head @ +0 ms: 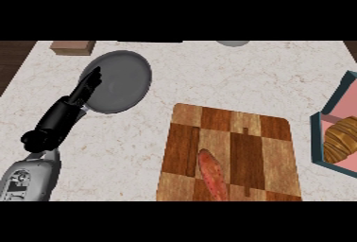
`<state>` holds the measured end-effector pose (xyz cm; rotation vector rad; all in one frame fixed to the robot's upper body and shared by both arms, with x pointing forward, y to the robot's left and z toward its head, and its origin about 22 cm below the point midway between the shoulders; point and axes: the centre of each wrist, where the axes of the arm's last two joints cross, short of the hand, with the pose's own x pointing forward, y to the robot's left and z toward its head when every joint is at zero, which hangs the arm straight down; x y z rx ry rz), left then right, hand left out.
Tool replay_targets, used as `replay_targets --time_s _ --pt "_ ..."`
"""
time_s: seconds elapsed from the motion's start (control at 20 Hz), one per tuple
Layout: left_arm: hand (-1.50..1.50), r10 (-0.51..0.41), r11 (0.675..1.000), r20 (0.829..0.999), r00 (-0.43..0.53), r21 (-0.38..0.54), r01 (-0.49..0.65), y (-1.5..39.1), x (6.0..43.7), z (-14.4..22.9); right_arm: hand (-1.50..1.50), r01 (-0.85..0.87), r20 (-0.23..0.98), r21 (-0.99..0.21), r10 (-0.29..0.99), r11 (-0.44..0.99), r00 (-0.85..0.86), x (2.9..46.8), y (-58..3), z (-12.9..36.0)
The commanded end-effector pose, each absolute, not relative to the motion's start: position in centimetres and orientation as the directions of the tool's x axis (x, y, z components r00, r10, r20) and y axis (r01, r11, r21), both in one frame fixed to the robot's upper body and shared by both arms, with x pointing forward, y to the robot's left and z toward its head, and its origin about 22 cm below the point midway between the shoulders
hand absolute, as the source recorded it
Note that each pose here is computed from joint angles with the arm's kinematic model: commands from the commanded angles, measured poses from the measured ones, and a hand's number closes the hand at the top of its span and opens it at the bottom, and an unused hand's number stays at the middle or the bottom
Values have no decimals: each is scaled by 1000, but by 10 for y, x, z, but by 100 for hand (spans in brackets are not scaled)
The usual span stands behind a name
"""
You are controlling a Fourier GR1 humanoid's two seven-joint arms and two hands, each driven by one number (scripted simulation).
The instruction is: Pick the croissant from the cutting board and place it in the cardboard box
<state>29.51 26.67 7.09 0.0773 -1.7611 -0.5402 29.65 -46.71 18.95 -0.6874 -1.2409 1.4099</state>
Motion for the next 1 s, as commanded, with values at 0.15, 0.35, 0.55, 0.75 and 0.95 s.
replay_targets --time_s 0.15,0.35,0.55,0.75,0.95 --pt "0 -350 878 899 -263 412 242 259 299 65 -150 -368 443 -882 785 295 -432 310 -482 201" --pt "0 -334 894 909 -251 390 223 264 297 64 -150 -320 743 -651 493 688 -452 325 -467 148" --pt "0 -343 887 904 -255 401 228 269 292 66 -150 -298 906 -379 286 876 -312 327 -485 132" --pt "0 -348 886 899 -267 408 222 259 296 65 -150 -233 962 -215 164 948 -218 327 -513 151" --pt "0 -328 884 903 -278 397 248 266 295 63 -150 -132 974 -144 116 981 -196 314 -546 176"
